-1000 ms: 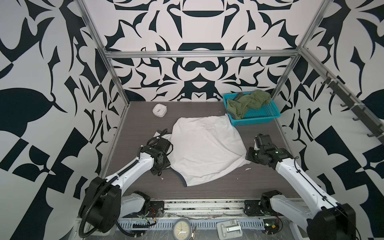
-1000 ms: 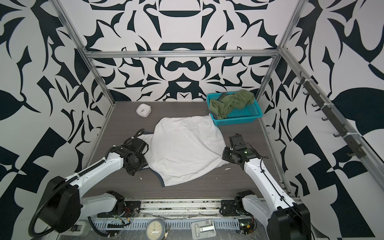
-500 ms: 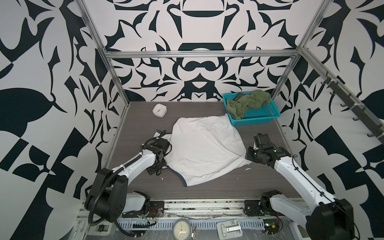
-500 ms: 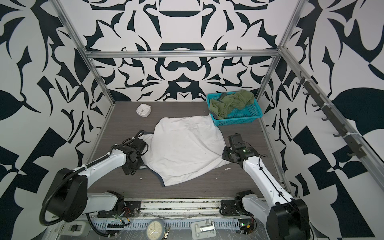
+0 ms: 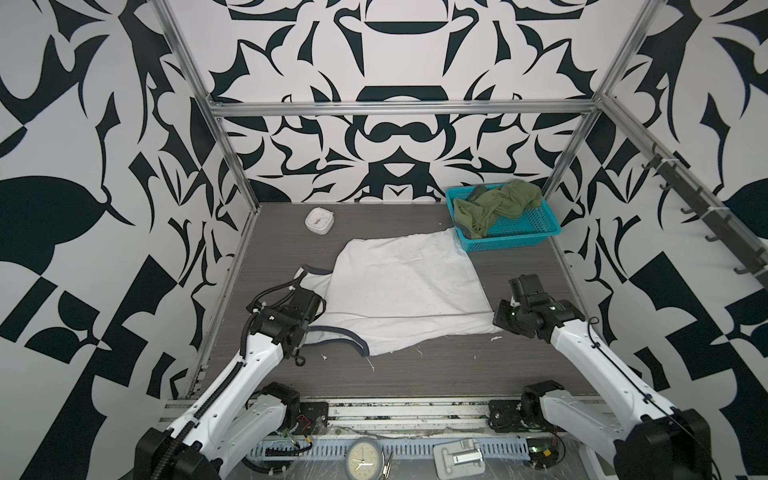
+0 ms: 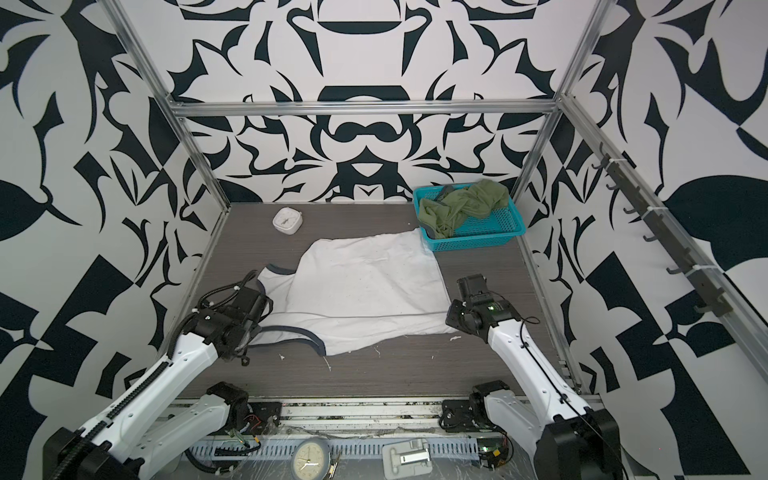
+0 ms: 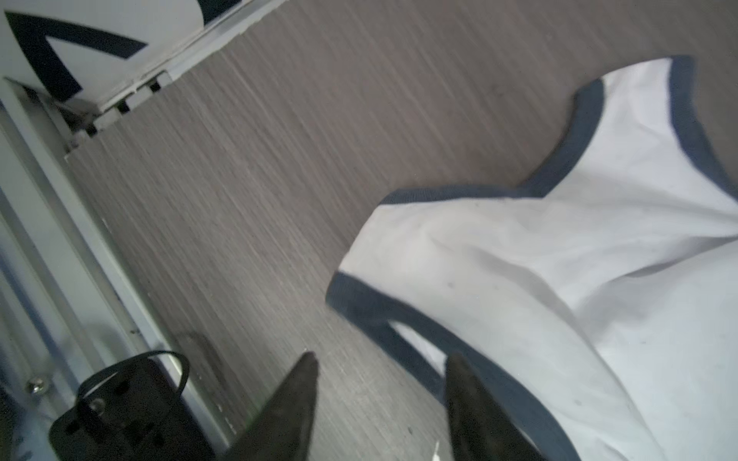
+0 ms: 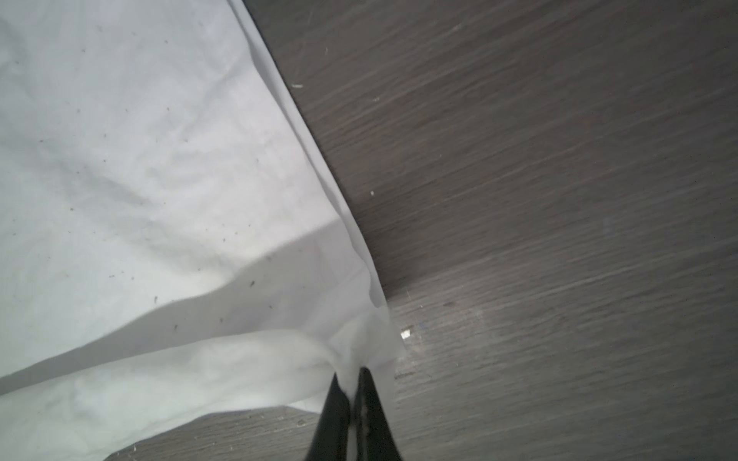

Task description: Fold and stack the tank tops

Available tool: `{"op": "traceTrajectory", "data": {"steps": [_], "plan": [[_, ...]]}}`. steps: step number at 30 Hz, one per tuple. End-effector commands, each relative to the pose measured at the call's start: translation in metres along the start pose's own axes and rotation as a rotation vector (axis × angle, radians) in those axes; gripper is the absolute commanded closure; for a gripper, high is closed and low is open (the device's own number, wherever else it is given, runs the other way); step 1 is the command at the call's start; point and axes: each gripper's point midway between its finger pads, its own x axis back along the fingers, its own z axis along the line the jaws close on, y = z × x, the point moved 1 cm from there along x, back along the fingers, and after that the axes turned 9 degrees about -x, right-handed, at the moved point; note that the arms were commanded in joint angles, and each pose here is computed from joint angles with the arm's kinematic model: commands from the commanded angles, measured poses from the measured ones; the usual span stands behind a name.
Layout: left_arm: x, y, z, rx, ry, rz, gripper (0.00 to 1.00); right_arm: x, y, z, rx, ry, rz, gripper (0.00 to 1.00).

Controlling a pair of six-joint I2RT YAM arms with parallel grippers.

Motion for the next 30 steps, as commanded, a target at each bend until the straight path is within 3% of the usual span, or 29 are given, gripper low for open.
{"op": "traceTrajectory", "data": {"steps": [1, 3, 6, 12, 16, 23, 30], "plan": [[0.006, -0.001, 0.010, 0.060, -0.014, -0.005, 0.26, 0.016, 0.012, -0.002, -0.015, -0.023, -0.057, 0.68], [0.018, 0.011, 0.000, 0.035, -0.070, -0.032, 0.25, 0.029, 0.025, 0.002, -0.004, -0.031, -0.097, 0.56], [0.031, 0.025, -0.025, -0.037, -0.151, -0.043, 0.22, 0.047, 0.040, 0.008, 0.012, -0.025, -0.150, 0.49], [0.021, 0.010, -0.124, -0.233, -0.385, 0.132, 0.25, 0.047, 0.031, 0.066, 0.112, 0.177, -0.073, 0.46], [-0.004, -0.008, -0.156, -0.302, -0.390, 0.237, 0.26, 0.027, 0.005, 0.102, 0.250, 0.167, -0.008, 0.47], [-0.047, -0.004, -0.155, -0.310, -0.302, 0.280, 0.23, -0.023, -0.018, 0.125, 0.334, 0.112, 0.110, 0.48], [-0.081, -0.014, -0.137, -0.237, -0.287, 0.379, 0.24, -0.053, -0.050, 0.105, 0.392, -0.006, 0.208, 0.49]]}}
